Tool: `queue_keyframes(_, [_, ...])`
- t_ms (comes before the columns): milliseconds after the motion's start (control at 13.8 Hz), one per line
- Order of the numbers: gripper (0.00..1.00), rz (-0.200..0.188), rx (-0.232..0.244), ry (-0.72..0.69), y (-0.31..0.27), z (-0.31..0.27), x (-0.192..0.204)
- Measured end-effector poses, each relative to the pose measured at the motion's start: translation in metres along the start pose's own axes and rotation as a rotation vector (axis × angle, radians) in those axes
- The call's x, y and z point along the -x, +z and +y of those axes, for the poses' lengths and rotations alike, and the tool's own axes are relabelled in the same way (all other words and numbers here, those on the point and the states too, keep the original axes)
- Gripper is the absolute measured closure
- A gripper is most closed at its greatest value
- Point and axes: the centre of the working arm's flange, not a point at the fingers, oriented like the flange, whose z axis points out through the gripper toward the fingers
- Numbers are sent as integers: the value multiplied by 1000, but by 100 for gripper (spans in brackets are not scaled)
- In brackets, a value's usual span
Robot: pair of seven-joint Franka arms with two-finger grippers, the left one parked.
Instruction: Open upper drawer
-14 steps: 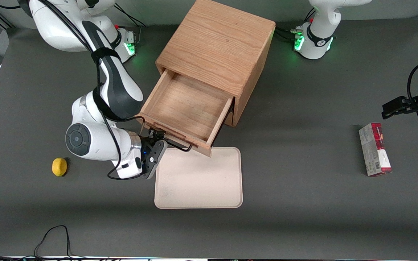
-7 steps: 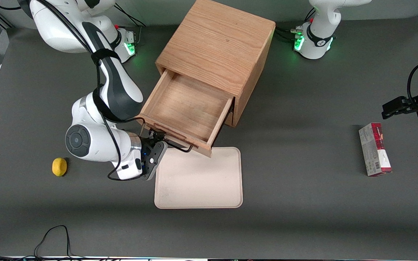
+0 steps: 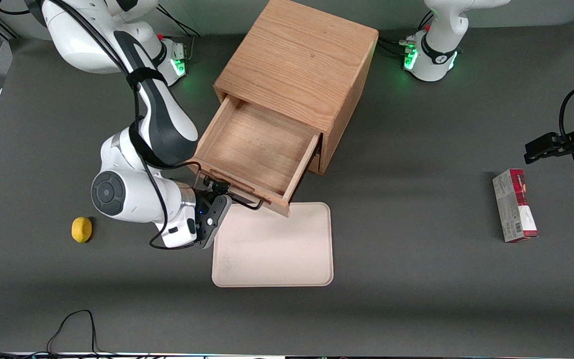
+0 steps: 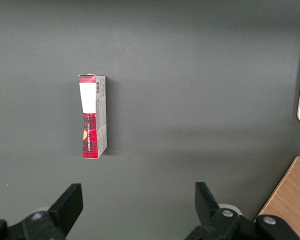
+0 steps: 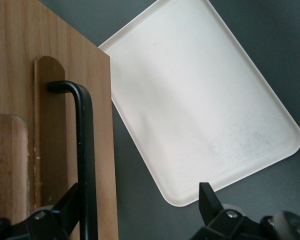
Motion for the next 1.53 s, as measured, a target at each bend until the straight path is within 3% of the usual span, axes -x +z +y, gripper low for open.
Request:
queue_keyframes(509, [0,7,7,7,-2,8,1])
queue_keyframes(1527, [0,91,54,71,-28,49,17])
